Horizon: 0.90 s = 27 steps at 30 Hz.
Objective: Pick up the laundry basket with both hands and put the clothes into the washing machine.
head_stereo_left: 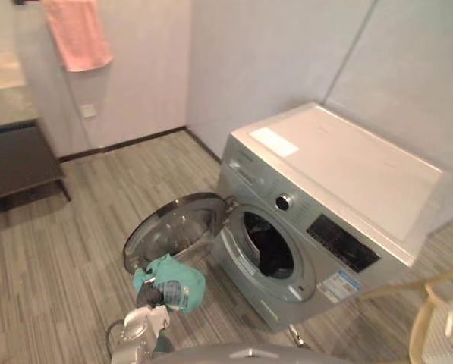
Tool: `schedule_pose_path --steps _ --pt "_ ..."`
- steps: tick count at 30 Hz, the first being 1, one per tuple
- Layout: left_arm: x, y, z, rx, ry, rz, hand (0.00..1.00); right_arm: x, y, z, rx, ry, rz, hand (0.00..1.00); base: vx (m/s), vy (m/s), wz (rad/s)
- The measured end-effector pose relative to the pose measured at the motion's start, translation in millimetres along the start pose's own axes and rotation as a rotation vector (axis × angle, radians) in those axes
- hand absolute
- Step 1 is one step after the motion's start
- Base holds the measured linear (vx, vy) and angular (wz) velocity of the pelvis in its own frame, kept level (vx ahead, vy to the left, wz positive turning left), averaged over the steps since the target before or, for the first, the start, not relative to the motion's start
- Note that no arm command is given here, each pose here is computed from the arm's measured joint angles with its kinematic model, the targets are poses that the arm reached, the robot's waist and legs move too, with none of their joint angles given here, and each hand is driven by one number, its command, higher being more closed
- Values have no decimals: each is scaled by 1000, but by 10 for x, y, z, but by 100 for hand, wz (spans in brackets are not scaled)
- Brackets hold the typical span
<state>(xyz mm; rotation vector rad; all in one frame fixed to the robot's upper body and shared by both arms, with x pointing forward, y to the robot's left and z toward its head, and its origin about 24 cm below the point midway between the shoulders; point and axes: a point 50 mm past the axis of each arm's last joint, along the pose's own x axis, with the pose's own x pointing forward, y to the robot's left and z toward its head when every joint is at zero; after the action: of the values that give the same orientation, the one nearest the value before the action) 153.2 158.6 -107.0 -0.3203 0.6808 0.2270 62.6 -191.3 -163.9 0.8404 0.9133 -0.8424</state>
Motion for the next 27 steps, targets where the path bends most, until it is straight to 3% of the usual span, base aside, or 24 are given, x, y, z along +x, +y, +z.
schedule_pose_path --steps 7,13,27 --pt "78 -31 -97 0 59 5 100 15 -81 88 -54 -12 -18 0 42 -12 -138" --pt "122 -230 -153 4 97 -51 100 -8 -361 67 -62 28 -117 0 -18 -54 -26" --pt "-115 47 -327 -88 114 48 100 27 -237 240 -89 -30 -69 0 -35 48 -53"
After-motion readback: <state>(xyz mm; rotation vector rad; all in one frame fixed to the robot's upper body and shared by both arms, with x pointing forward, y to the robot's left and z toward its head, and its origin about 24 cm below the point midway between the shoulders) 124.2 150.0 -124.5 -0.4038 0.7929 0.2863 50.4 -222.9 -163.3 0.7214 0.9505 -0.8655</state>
